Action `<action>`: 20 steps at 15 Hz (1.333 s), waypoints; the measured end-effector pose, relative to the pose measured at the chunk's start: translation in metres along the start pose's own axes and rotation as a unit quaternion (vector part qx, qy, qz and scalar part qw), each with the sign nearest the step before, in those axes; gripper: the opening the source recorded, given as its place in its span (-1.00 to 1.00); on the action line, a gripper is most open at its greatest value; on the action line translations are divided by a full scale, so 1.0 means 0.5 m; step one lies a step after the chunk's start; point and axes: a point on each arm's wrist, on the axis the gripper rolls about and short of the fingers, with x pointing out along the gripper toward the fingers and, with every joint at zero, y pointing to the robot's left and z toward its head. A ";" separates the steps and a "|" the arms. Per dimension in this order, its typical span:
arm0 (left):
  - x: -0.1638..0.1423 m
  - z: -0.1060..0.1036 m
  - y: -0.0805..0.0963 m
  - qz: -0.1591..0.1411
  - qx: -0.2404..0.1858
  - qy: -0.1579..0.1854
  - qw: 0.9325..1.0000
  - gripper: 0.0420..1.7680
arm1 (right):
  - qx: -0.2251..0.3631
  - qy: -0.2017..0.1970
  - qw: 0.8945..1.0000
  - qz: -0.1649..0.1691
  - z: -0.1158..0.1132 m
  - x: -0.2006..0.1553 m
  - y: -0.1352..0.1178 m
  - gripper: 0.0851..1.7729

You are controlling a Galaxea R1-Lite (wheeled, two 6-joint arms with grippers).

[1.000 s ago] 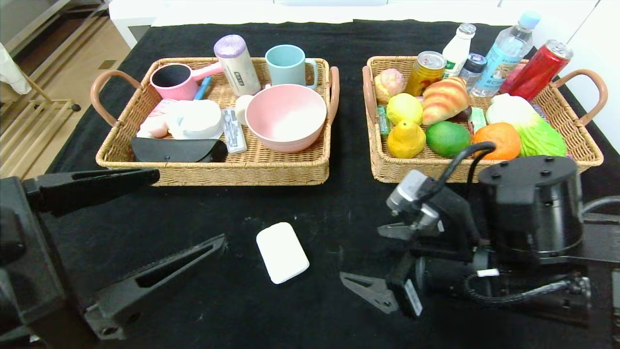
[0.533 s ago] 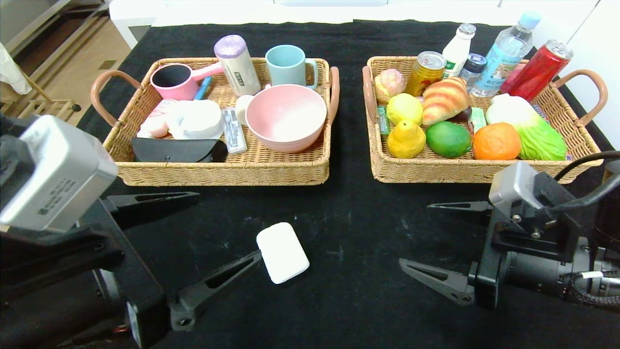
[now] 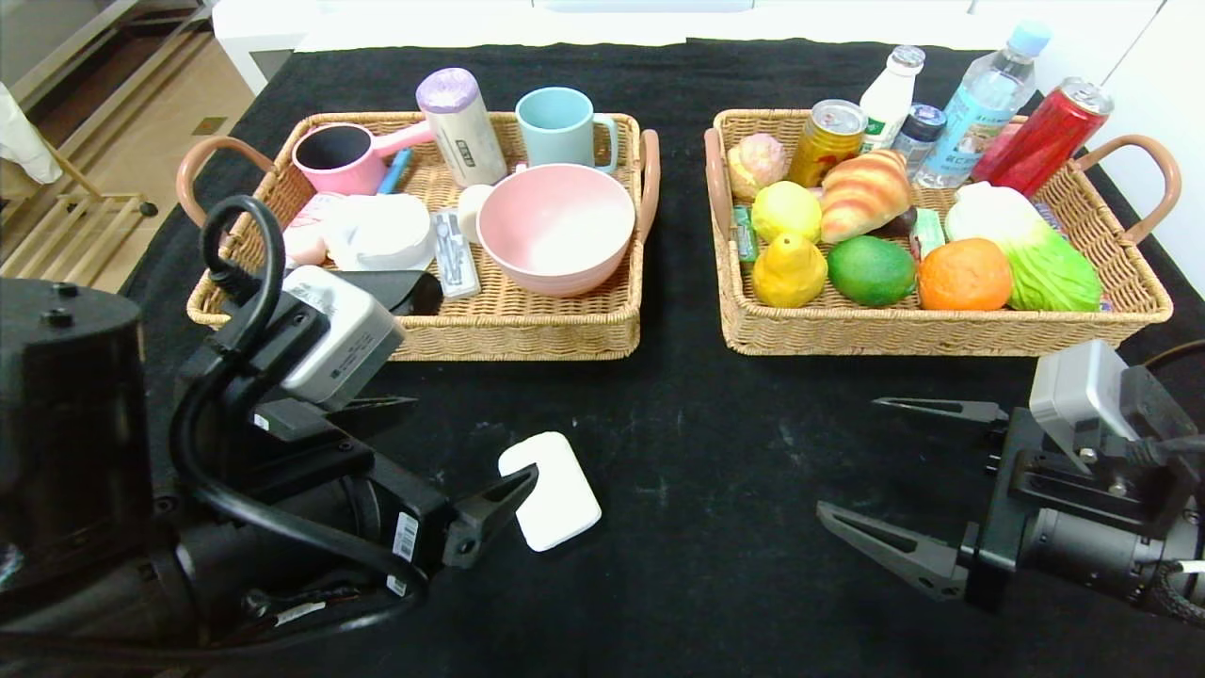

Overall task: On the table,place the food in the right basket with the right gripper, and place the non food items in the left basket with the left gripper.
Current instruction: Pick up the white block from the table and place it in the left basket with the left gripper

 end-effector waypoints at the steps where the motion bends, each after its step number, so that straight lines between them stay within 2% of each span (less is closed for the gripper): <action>1: 0.010 0.001 -0.002 0.015 -0.001 0.006 1.000 0.94 | 0.000 0.000 1.000 -0.002 -0.001 -0.003 0.001 0.91; 3: 0.030 0.004 -0.011 0.045 -0.020 0.015 0.999 0.94 | 0.000 -0.005 1.000 -0.007 0.004 -0.008 0.000 0.91; 5: 0.050 0.013 -0.025 0.060 -0.054 0.025 0.996 0.94 | -0.001 -0.007 1.000 -0.009 0.006 -0.012 0.000 0.91; 7: 0.068 0.022 -0.034 0.066 -0.087 0.060 0.992 0.94 | -0.004 -0.014 1.000 -0.018 0.008 -0.016 -0.006 0.91; 9: 0.078 0.037 -0.039 0.075 -0.145 0.109 0.981 0.94 | -0.006 -0.019 1.000 -0.023 0.010 -0.018 -0.008 0.91; 11: 0.082 0.050 -0.041 0.090 -0.205 0.161 0.961 0.94 | -0.006 -0.018 1.000 -0.024 0.009 -0.018 -0.008 0.91; 12: 0.085 0.055 -0.043 0.090 -0.231 0.182 0.952 0.94 | -0.005 -0.018 1.000 -0.023 0.008 -0.018 -0.008 0.91; 13: 0.091 0.061 -0.044 0.076 -0.253 0.199 0.944 0.94 | -0.005 -0.017 1.000 -0.023 0.007 -0.017 -0.008 0.91; 14: 0.098 0.065 -0.044 0.068 -0.268 0.212 0.938 0.94 | -0.004 -0.016 1.000 -0.023 0.007 -0.016 -0.009 0.91; 16: 0.113 0.069 -0.039 0.073 -0.283 0.225 0.930 0.94 | -0.004 -0.015 1.000 -0.023 0.006 -0.016 -0.009 0.91; 20: 0.152 0.074 -0.031 0.101 -0.298 0.254 0.914 0.94 | -0.007 -0.017 1.000 -0.023 0.007 -0.017 -0.008 0.91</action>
